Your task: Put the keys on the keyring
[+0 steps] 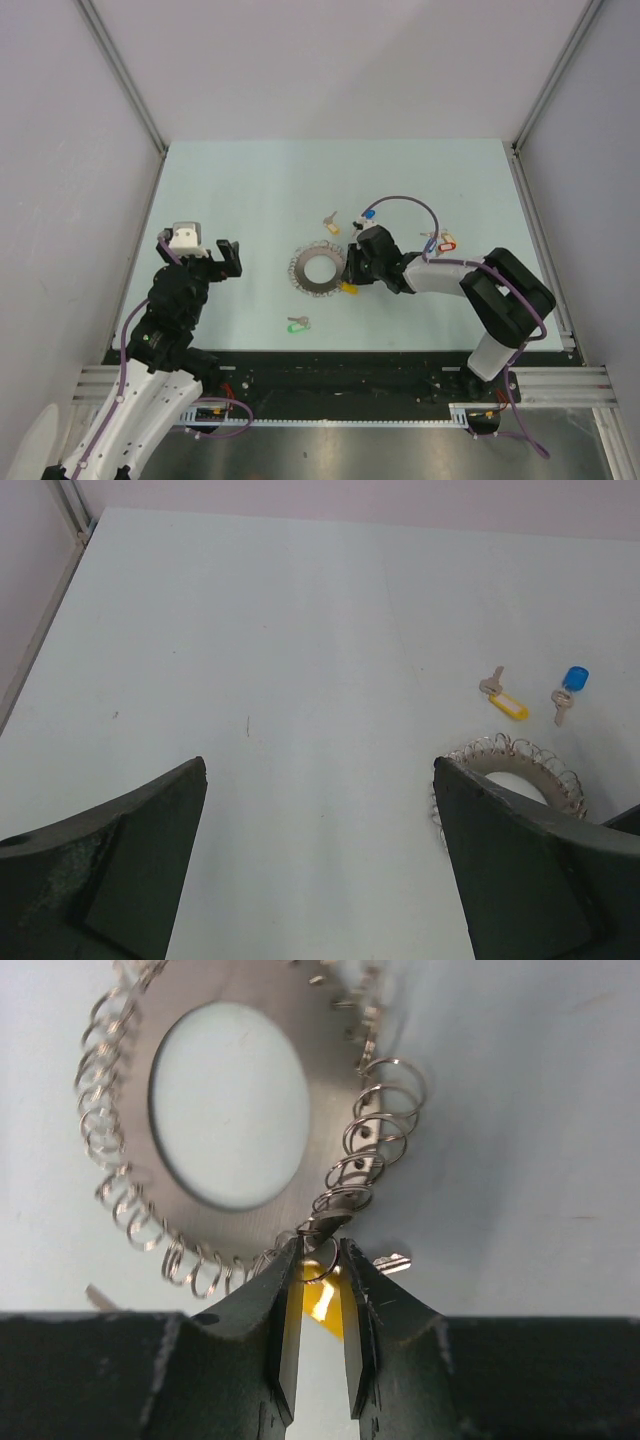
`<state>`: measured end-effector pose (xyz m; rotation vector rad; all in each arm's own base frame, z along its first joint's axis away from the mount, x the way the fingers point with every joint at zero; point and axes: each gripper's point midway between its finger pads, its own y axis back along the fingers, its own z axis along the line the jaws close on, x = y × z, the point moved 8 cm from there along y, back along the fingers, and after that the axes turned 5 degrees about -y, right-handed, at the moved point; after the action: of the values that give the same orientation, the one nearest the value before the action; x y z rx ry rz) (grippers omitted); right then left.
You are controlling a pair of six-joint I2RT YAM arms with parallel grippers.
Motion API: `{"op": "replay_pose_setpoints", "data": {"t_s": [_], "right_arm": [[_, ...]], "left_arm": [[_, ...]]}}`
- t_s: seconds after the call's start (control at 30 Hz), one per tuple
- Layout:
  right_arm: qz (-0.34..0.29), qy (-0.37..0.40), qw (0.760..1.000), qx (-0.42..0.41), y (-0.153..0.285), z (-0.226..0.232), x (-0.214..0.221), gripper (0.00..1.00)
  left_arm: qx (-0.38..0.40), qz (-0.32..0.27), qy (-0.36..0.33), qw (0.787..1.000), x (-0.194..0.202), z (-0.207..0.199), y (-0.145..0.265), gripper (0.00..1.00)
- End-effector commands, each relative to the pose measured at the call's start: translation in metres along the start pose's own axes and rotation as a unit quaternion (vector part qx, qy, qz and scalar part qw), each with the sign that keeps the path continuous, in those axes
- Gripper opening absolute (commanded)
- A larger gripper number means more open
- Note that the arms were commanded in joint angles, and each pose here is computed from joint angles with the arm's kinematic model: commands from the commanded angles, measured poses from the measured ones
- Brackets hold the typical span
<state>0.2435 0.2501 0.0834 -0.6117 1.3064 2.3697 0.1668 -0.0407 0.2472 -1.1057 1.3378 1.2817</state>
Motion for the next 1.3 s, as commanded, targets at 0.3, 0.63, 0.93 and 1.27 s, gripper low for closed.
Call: {"op": "replay_pose_setpoints", "data": {"t_s": [0.3,0.63,0.93,1.27], "right_arm": [[0.007,0.094,0.991,-0.092,0.032,0.063,-0.006,0.25],[0.018,0.236,0.97,-0.048,0.041,0.029,-0.02,0.27],[0.045,0.288,0.948,-0.126,0.021,0.038,-0.007,0.23],[0.044,0.389,0.91,-0.136,0.011,0.059,-0.009,0.3]], "left_arm": [[0.0,-0.022,-0.006,1.0,-0.006,0.0,0.0,1.0],[0.009,-0.027,-0.005,1.0,-0.007,0.0,0.002,1.0],[0.009,-0.026,-0.006,1.0,-0.007,0.0,0.002,1.0],[0.011,-0.024,-0.007,1.0,-0.006,-0.001,0.002,1.0]]}}
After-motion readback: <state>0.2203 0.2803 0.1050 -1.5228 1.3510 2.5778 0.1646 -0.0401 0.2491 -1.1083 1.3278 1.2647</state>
